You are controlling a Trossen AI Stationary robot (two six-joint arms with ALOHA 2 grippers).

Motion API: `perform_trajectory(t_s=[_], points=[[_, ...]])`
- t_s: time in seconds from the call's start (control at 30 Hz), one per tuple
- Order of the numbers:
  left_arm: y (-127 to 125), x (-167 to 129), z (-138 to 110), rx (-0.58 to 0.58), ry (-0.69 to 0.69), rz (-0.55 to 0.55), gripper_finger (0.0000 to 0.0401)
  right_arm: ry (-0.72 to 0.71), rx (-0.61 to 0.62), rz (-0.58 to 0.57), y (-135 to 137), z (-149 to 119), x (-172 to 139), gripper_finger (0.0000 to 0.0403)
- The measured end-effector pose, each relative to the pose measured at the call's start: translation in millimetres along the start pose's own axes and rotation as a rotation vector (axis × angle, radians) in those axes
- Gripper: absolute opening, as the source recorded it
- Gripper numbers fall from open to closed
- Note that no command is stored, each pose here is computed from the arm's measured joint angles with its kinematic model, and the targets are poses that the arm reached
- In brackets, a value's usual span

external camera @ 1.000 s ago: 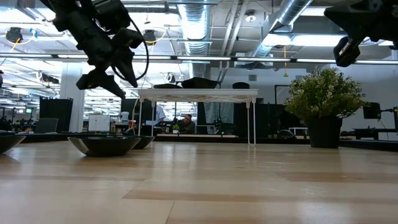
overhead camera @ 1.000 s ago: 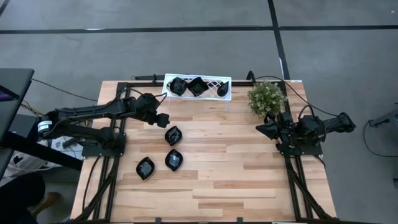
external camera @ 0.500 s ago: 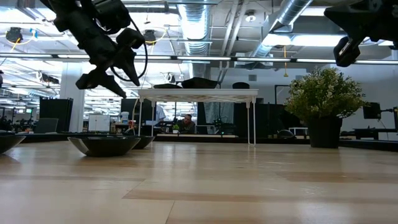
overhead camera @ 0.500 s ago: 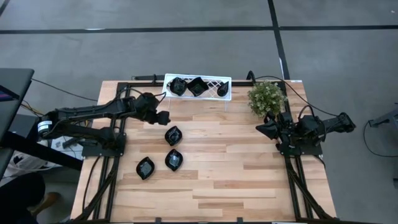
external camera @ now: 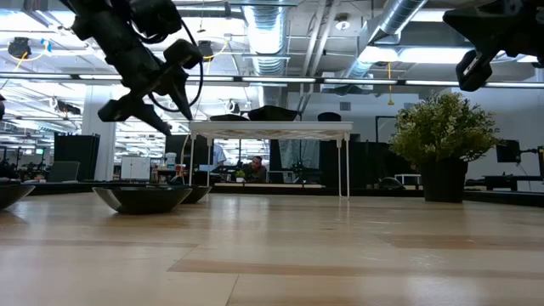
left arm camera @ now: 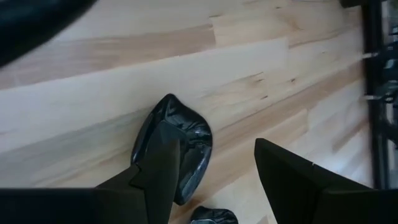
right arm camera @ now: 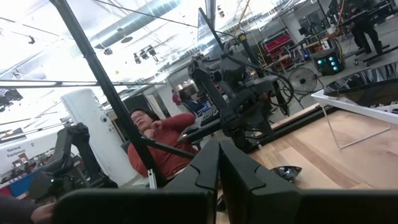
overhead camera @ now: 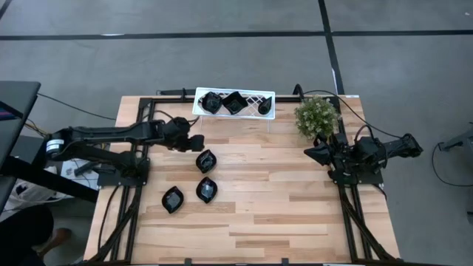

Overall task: Pick & Place Mini shaped plates
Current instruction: Stack the black leaf shaped plate on top of the black leaf shaped plate on the shelf

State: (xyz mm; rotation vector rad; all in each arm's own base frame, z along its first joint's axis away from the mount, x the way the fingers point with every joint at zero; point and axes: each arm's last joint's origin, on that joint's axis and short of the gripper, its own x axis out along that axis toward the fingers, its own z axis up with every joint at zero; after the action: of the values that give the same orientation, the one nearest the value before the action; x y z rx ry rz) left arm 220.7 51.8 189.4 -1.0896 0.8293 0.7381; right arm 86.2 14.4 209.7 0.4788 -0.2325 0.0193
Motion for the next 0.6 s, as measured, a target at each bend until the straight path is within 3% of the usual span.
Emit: perform_trajectory(t_s=[0.33,0.6], points=[[6.9,41.9,-9.8,0.076,0.091,0.177,0.0210,0.000,-0.005,-0.001,0.0,0.0,0.0,0.0007],[12.7,61.5,-14.8,0.093,0.166,0.238,0.0210,0.000,-0.005,-0.001,0.0,0.0,0.0,0.0007]])
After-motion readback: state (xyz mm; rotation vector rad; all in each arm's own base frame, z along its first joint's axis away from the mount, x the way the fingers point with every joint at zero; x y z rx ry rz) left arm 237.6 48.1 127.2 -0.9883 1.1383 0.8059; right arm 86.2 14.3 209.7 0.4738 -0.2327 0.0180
